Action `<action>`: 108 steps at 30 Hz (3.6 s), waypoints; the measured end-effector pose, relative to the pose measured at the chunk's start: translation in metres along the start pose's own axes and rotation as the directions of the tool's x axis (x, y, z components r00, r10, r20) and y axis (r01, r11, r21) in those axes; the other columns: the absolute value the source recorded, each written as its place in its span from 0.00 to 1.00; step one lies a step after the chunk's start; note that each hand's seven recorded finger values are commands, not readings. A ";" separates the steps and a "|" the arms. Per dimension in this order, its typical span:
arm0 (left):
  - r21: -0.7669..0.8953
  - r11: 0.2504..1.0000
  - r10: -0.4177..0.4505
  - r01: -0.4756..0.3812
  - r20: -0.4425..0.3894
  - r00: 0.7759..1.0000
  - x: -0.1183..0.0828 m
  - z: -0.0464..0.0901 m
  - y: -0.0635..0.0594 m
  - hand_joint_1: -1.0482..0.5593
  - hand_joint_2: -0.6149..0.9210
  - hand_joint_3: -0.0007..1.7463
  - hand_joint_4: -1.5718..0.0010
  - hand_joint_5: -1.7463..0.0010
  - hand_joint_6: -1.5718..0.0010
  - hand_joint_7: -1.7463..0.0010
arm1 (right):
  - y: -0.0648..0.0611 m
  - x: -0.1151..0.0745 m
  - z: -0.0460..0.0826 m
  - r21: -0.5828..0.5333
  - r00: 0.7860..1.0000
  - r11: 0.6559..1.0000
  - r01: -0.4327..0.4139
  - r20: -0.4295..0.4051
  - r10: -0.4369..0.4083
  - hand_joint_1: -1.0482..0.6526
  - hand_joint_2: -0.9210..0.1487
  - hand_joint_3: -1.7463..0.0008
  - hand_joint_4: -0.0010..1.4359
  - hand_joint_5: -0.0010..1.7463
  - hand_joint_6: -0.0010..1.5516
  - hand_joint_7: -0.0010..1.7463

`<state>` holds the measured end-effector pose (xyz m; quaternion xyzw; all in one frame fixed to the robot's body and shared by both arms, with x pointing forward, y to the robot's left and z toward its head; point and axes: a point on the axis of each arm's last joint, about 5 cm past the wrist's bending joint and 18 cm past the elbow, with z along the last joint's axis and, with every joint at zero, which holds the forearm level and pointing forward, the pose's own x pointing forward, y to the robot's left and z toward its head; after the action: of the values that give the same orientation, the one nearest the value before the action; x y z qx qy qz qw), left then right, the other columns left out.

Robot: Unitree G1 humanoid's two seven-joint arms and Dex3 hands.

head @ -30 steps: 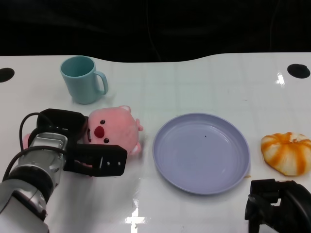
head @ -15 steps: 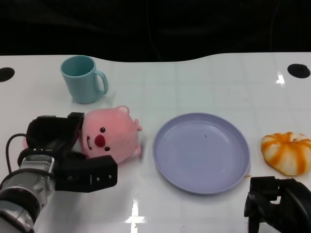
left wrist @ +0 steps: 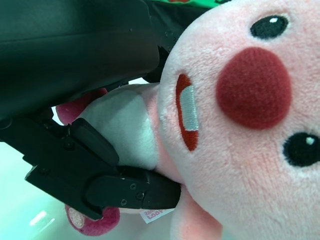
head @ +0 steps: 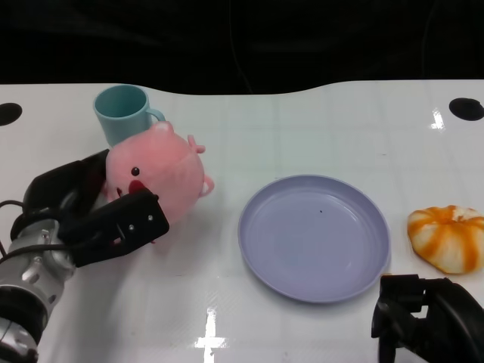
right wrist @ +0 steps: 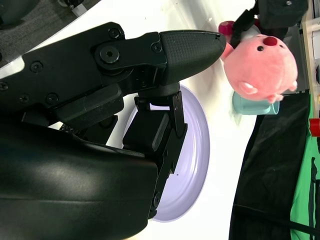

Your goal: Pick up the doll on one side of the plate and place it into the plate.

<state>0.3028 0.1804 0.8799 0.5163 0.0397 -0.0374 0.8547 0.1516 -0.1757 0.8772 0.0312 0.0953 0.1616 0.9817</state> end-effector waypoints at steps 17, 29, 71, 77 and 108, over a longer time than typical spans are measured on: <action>-0.017 1.000 -0.004 0.008 0.216 0.976 0.008 0.047 0.017 0.54 0.74 0.59 0.42 0.00 0.54 0.00 | 0.008 0.001 0.015 0.009 1.000 1.000 0.005 0.024 -0.005 0.16 0.01 0.75 0.71 0.94 0.55 0.89; 0.000 0.999 -0.045 0.048 0.329 0.943 0.012 0.094 0.006 0.51 0.72 0.66 0.41 0.00 0.53 0.00 | 0.008 -0.014 0.022 -0.003 0.994 0.995 0.103 0.042 -0.103 0.23 0.02 0.70 0.62 1.00 0.44 0.97; 0.119 0.918 -0.392 0.379 0.423 0.817 0.006 0.161 -0.016 0.26 1.00 0.13 0.84 0.73 0.81 0.96 | 0.012 -0.024 0.027 -0.030 0.978 0.979 0.202 0.046 -0.201 0.26 0.00 0.71 0.57 1.00 0.37 1.00; 0.193 0.916 -0.400 0.351 0.452 0.797 0.003 0.162 -0.013 0.03 1.00 0.20 1.00 0.97 0.99 1.00 | 0.012 -0.024 0.027 -0.023 0.981 0.981 0.191 0.047 -0.190 0.26 0.01 0.71 0.58 1.00 0.38 1.00; 0.171 0.967 -0.252 0.187 0.562 0.788 -0.042 0.111 0.035 0.11 1.00 0.14 0.90 0.92 0.92 0.97 | 0.010 -0.024 0.029 -0.017 0.983 0.984 0.178 0.042 -0.177 0.25 0.01 0.72 0.59 1.00 0.39 0.99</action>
<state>0.2678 0.0993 0.9672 0.5170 -0.1646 -0.2938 0.7870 0.1322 -0.1749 0.9104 0.0158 0.0765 0.0737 0.9942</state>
